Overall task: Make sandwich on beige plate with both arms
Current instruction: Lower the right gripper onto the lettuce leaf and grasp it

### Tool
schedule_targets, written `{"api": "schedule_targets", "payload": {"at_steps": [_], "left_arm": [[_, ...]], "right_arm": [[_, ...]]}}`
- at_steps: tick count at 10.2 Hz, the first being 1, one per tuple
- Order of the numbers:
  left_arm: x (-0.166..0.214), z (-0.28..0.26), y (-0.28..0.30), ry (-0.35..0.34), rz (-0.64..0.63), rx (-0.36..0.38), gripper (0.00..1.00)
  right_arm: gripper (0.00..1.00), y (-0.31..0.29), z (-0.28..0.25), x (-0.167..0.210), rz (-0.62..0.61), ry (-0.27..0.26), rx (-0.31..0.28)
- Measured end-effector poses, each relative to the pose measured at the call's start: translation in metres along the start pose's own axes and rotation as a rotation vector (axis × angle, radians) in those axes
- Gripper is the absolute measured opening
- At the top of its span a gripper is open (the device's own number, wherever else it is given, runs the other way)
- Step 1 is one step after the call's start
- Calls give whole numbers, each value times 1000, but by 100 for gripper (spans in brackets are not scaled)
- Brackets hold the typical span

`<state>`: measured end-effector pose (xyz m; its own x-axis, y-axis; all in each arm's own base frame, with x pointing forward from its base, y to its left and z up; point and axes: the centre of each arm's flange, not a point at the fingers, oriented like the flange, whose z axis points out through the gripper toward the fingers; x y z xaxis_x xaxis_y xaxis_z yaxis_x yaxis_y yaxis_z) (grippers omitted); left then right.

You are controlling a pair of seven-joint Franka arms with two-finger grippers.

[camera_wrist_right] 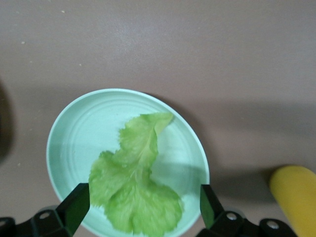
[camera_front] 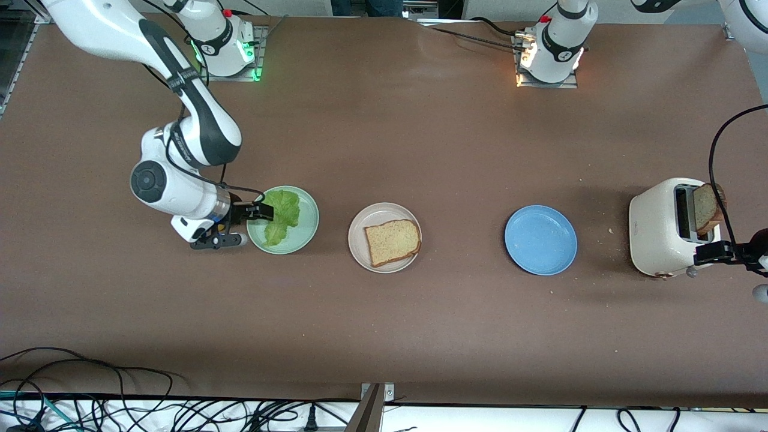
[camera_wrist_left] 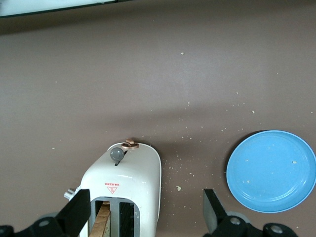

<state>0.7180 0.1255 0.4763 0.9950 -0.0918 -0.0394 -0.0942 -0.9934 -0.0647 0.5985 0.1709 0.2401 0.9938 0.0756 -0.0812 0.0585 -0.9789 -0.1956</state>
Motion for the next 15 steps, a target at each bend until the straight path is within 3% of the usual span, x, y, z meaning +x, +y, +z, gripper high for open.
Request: {"api": "schedule_targets", "payload": {"at_steps": [3,5,10,15], "left_arm": [[-1,0,-4,-1,-7,3,100],[-2,-1,-6,-1,-10,5,100],[-4,-3,-11,2,-16,9,100],[-5,-3,-15,2,-21,10,100]], "right_arm": [[94,-9,33,-3,-13,0,15],[80,-9,39,-7,-13,14,16],[6,-7,43,-7,0,18,18],[4,-31,0,2,190,102,43]]}}
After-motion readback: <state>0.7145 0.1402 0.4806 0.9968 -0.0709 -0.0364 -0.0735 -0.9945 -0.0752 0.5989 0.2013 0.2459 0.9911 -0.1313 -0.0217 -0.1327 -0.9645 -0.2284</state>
